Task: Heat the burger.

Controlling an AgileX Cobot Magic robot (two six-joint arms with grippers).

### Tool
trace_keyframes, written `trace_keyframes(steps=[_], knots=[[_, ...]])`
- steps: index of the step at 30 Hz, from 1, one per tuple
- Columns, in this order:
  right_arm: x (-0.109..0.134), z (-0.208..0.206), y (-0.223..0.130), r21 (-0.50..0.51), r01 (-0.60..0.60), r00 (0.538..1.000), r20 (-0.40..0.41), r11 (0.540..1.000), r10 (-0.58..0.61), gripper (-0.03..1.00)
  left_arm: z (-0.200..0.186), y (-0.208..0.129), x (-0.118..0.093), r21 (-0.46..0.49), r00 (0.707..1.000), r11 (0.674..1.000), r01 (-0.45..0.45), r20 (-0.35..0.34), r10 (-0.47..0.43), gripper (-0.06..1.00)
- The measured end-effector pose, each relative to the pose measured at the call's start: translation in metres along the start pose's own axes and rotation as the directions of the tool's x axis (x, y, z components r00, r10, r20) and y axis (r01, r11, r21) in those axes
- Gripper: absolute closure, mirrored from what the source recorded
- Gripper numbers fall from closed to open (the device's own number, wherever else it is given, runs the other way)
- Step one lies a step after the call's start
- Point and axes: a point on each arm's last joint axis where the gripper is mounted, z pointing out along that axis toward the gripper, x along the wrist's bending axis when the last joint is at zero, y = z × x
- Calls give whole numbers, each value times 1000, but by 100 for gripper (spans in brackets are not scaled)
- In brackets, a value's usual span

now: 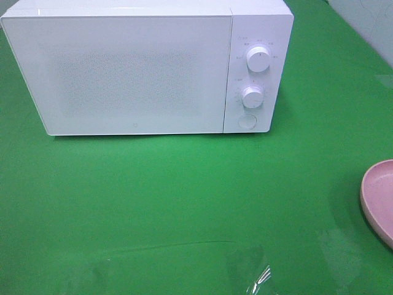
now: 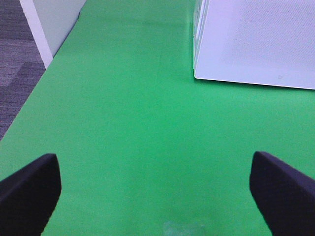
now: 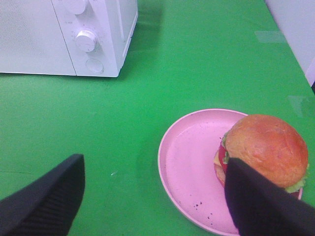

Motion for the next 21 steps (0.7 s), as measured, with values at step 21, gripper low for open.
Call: trace_keyframes(steps=[21], knots=[[0, 0, 0, 0, 0, 1000, 0, 1000, 0, 21, 0, 0, 0, 0, 1000, 1000, 0, 0, 0, -1]])
